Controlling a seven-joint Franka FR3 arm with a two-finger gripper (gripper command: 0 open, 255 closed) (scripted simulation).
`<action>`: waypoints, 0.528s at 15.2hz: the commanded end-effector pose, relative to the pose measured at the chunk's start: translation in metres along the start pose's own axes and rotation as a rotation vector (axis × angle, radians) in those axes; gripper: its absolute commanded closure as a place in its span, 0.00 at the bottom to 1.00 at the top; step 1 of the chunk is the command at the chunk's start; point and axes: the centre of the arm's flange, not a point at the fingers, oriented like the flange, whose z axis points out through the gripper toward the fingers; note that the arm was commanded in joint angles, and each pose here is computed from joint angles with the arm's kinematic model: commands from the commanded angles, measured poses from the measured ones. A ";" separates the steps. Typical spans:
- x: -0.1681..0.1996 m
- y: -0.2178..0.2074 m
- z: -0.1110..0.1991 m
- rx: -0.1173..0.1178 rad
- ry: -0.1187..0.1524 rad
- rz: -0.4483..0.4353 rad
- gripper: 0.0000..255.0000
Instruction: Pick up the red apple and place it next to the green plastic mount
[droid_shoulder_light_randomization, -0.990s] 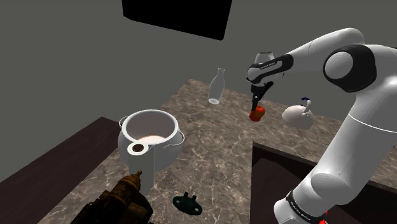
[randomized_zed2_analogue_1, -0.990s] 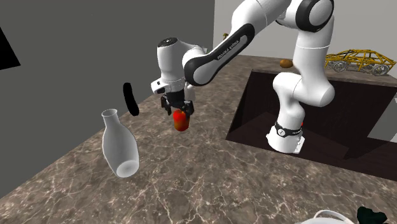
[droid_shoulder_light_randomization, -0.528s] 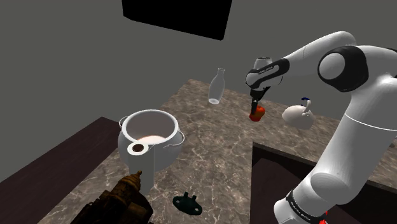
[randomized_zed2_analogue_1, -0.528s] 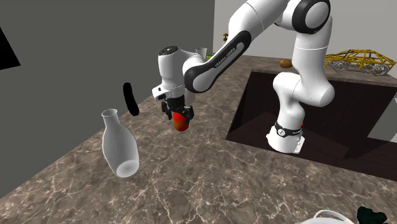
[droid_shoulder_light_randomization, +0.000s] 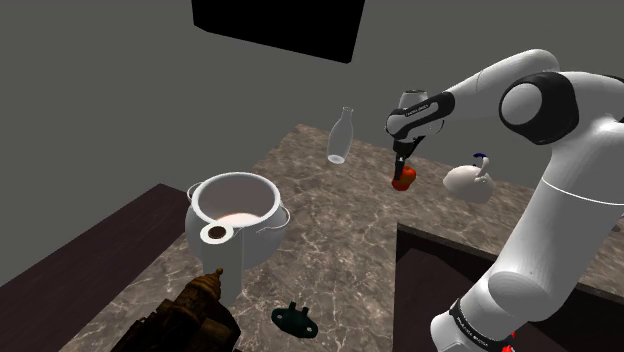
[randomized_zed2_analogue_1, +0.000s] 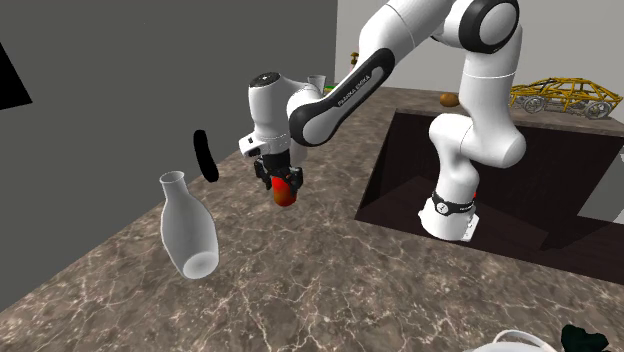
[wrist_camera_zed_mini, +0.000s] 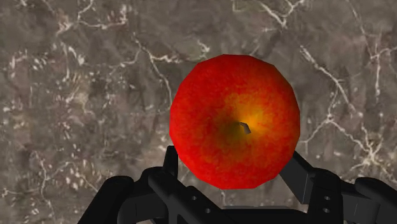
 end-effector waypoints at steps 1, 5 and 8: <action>0.000 0.000 0.001 0.001 -0.001 0.001 1.00; -0.001 0.000 0.001 0.001 -0.001 0.001 1.00; -0.002 0.000 -0.004 0.001 -0.001 0.001 1.00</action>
